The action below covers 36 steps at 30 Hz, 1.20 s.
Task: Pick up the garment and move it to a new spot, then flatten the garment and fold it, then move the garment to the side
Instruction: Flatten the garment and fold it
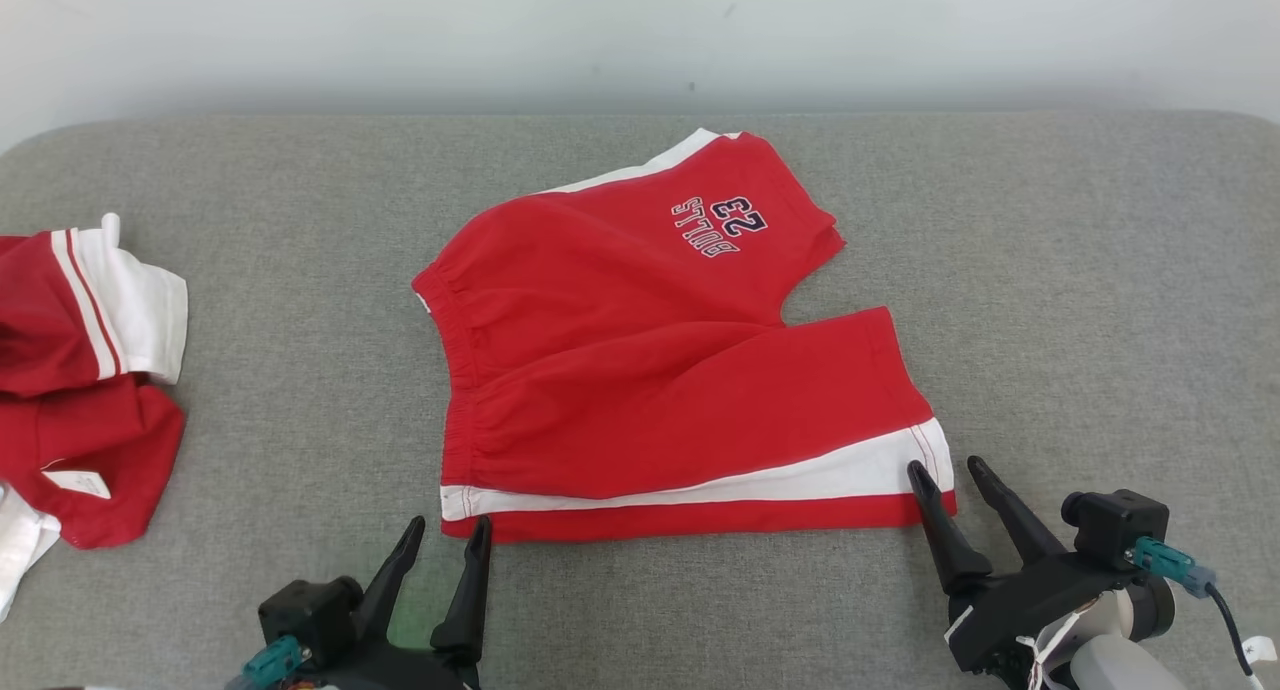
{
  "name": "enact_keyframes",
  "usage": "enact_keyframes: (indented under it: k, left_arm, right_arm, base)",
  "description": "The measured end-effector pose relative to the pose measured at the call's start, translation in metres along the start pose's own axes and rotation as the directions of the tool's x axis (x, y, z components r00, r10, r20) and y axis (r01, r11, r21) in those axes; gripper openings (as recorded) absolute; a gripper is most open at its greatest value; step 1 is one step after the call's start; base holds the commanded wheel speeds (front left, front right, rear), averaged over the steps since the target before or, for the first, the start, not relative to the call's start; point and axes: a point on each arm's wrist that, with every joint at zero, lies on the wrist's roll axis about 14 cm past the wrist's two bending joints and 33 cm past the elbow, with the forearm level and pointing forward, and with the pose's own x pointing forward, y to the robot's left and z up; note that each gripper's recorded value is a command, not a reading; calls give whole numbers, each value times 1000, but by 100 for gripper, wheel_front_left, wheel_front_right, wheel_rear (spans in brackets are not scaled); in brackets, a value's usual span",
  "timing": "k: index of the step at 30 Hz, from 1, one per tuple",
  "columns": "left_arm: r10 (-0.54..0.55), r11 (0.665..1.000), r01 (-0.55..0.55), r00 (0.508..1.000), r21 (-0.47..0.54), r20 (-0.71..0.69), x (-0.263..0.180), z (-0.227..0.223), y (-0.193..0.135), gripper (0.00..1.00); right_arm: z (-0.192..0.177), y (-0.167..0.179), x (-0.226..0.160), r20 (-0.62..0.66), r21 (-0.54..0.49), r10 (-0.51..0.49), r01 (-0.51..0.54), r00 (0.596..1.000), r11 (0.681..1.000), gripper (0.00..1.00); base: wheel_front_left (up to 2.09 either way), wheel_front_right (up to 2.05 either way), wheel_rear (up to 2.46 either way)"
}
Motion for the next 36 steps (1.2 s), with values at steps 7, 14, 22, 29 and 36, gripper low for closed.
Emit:
enact_keyframes:
  k: [7,14,22,29,36]
  left_arm:
    - [-16,998,18,999,52,-27,10,-1,0,21]
    - [-44,996,42,999,76,25,13,16,-10,0]
    - [-58,997,54,996,57,65,-7,20,-19,0]
    - [-129,988,114,981,107,143,3,52,-34,0]
    - [-277,951,232,933,204,231,58,152,-62,0]
  right_arm:
    - [-9,4,4,-42,-44,11,-13,999,999,0]
    - [8,5,2,28,-102,24,-21,999,995,0]
    - [21,20,-16,113,-47,45,-40,993,998,0]
    - [52,32,-10,183,-10,80,-80,980,997,0]
    - [139,40,34,291,-51,153,-145,944,988,0]
  base:
    - [0,0,0]
    - [0,0,0]
    - [0,0,0]
    - [0,0,0]
    - [0,0,0]
